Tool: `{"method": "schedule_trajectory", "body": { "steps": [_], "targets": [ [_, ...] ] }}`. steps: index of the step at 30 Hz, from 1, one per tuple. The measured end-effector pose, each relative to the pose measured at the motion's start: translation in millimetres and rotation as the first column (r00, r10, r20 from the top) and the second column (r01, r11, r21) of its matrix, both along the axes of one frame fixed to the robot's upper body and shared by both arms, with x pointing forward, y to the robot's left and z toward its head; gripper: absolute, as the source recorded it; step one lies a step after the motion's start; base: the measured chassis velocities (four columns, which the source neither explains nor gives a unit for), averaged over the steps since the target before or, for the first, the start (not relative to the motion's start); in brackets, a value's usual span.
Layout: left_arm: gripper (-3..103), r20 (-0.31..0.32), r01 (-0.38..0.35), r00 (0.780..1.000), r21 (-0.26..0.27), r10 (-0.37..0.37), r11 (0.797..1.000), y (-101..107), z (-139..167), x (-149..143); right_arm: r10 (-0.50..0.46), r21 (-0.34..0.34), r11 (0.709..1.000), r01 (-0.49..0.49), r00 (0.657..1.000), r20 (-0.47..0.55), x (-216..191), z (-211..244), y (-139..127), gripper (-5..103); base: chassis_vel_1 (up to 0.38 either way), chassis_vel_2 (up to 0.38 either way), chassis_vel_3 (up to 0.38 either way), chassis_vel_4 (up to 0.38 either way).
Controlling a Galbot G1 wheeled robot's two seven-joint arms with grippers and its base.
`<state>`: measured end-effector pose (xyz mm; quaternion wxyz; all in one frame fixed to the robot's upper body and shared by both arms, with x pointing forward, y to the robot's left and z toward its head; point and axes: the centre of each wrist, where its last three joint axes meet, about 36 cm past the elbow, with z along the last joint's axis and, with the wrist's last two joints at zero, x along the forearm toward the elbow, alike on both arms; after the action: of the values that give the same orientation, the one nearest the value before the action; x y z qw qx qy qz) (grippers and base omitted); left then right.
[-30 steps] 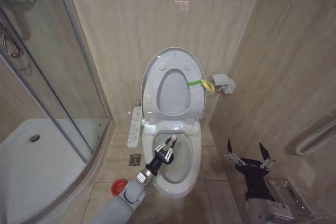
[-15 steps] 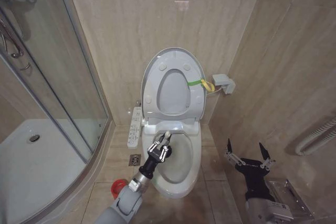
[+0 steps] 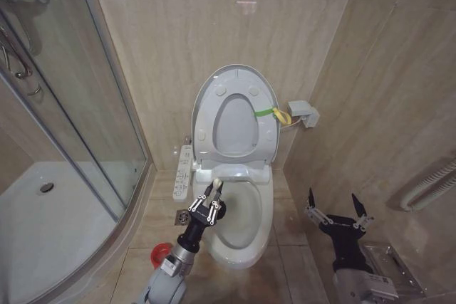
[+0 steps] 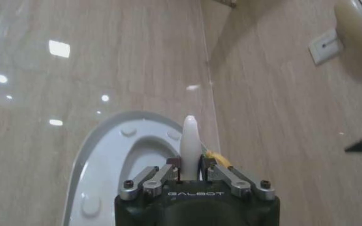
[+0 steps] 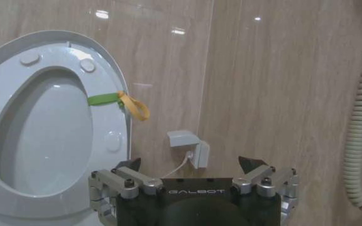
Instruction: Open the toilet lid, clean the toilet bowl with a toilet brush, close the toilet lid, and flush.
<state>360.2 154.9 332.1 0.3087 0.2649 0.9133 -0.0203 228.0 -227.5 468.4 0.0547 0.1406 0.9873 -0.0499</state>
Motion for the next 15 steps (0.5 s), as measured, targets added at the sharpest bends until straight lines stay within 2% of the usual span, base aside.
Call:
{"method": "schedule_trajectory", "body": {
  "steps": [8, 15],
  "targets": [
    [20, 0.032, -0.037, 0.999, -0.012, 0.038, 0.999, 10, 25, -31, 0.0, 0.0, 1.0, 0.0, 1.0, 0.0, 0, 0, 0, 100, 0.0, 0.0, 0.0, 0.0],
    [20, 0.049, -0.121, 0.991, -0.035, 0.122, 0.992, 28, 42, -49, 0.0, 0.0, 1.0, 0.0, 1.0, 0.0, 0, 0, 0, 100, 0.0, 0.0, 0.0, 0.0]
  ]
}}
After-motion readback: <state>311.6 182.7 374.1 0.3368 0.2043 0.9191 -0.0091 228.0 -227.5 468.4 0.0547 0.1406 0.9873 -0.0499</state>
